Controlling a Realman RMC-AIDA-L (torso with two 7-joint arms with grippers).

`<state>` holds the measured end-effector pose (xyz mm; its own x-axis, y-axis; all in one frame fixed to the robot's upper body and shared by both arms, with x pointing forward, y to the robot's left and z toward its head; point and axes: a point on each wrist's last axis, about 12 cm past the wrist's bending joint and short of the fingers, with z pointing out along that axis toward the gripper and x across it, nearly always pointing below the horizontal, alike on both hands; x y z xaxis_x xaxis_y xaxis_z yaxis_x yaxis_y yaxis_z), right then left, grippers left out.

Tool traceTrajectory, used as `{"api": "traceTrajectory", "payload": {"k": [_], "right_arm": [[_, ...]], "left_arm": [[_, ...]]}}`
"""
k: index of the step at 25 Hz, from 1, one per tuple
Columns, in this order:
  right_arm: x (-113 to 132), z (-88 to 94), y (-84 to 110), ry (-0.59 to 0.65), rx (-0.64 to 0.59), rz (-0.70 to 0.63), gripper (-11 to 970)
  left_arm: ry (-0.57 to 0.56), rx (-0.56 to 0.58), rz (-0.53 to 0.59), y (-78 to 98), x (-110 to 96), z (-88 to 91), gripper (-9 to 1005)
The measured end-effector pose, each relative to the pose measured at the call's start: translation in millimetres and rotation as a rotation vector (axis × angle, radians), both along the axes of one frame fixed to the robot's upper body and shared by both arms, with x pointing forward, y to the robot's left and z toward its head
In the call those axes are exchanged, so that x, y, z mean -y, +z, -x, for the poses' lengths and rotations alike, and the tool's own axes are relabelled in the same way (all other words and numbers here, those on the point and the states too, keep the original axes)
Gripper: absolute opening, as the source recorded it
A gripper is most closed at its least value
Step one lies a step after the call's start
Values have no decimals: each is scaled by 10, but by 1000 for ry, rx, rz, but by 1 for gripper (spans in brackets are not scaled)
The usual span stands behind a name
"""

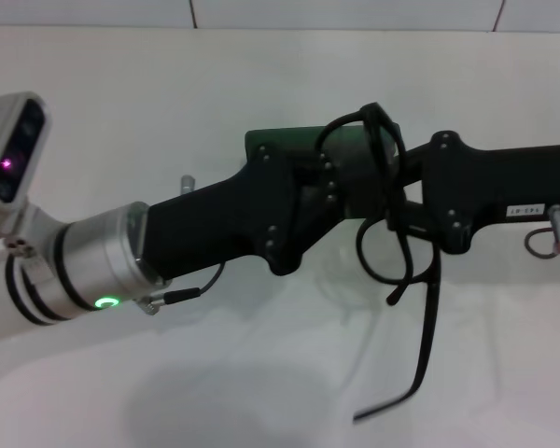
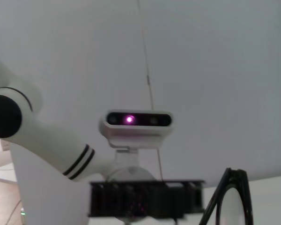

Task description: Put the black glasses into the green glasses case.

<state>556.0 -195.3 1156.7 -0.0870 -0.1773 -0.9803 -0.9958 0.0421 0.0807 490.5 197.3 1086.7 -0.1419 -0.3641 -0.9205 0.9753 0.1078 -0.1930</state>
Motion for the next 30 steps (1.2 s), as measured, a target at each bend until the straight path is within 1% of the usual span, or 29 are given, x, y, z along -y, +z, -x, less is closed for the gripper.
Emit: {"api": "traceTrajectory", "payload": {"k": [4,7,10,13,15,17,21,24,27,30], "right_arm": [[90,-31,-21,-34,-41,43,181],[119,-89,24,-49,-127,176,183],[75,-143,134,-96,-207,404,185],[-47,-180,282,-171,-256,677,188],[-149,-231,382,-208,-275,828,189],[-225,-303,441,-237,-297,934,191],[-338,-438,448,-270,-325,1060,193],[-360,-496,408,-288,-344,1115,196],[-362,-532,367,-315,-339,1148,198],[-348,-543,329,-332,-326,1148,200]], "left_arm": [[10,11,32,21,-60,35,37],[30,10,37,10,-108,54,37],[48,7,34,-9,-165,82,37],[76,8,34,-30,-238,129,37],[100,10,33,-55,-287,176,37],[114,9,31,-80,-314,213,37],[126,-4,32,-114,-329,256,38],[135,-16,34,-141,-350,303,38],[146,-27,38,-170,-384,364,38],[150,-32,38,-179,-395,381,38]]}}
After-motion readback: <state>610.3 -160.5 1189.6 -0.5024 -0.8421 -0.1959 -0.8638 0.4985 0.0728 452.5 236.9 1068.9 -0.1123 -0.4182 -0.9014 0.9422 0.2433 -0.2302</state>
